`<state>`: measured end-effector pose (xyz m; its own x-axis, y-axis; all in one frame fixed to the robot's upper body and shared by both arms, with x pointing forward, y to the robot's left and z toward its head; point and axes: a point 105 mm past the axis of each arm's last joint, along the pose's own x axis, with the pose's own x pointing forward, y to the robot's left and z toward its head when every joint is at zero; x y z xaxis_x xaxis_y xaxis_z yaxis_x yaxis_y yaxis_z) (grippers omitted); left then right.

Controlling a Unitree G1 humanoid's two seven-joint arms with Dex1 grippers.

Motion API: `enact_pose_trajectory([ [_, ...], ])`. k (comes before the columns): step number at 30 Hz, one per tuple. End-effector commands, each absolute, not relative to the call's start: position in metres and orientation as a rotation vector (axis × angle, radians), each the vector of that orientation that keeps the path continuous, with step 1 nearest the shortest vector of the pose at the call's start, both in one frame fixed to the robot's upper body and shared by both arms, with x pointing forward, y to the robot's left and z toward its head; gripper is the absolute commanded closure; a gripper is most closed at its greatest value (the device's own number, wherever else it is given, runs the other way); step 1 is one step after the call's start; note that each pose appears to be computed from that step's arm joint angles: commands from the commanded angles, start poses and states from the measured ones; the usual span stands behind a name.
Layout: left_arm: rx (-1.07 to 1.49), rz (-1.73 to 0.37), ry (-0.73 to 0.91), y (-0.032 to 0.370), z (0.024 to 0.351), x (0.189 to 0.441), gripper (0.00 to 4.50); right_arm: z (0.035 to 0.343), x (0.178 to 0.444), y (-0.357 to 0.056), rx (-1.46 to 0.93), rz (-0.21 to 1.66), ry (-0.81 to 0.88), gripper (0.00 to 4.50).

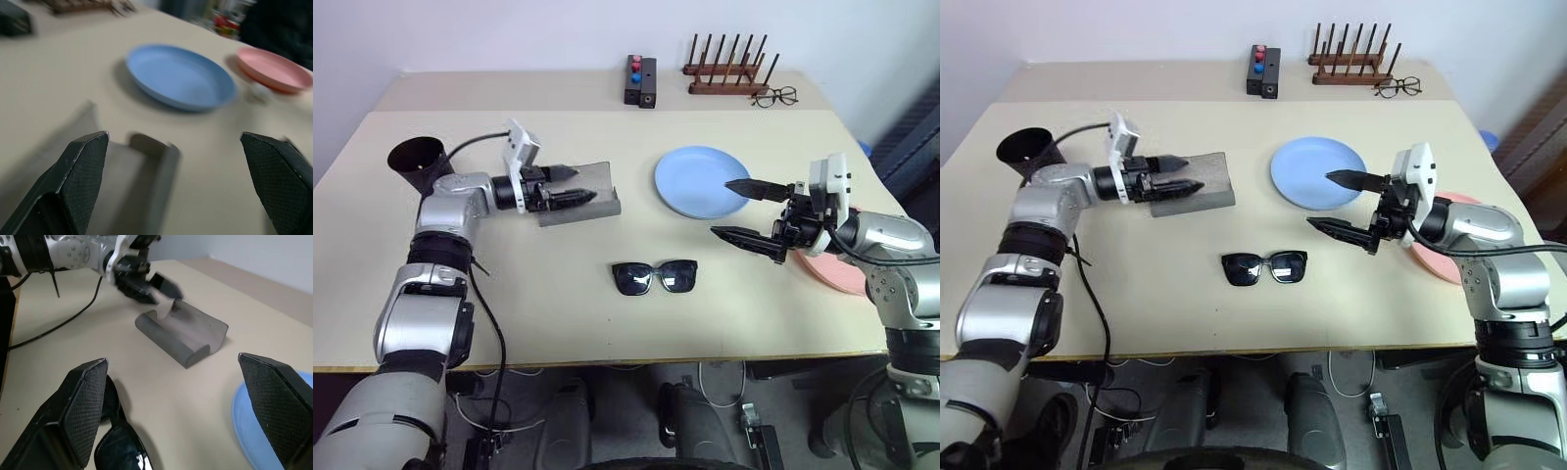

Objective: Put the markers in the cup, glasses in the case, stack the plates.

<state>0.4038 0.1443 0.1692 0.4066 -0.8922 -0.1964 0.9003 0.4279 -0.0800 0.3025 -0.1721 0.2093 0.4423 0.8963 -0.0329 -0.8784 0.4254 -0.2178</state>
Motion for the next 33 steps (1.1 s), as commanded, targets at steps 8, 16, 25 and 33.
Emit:
enact_pose_trajectory([
  [8,0.279,-1.032,0.265,0.139,0.156,0.424,0.04,0.225,0.294,-0.171,-0.254,1.095,-0.166,0.14],
  [16,0.261,-1.044,0.352,0.138,0.140,0.420,1.34,0.226,0.293,-0.172,-0.253,1.082,-0.168,0.14],
  [25,0.186,-1.062,0.325,0.138,0.150,0.420,4.47,0.226,0.295,-0.169,-0.246,1.088,-0.171,0.14],
  [33,0.142,-1.226,0.399,0.139,0.159,0.401,4.47,0.226,0.295,-0.166,-0.252,1.096,-0.171,0.14],
])
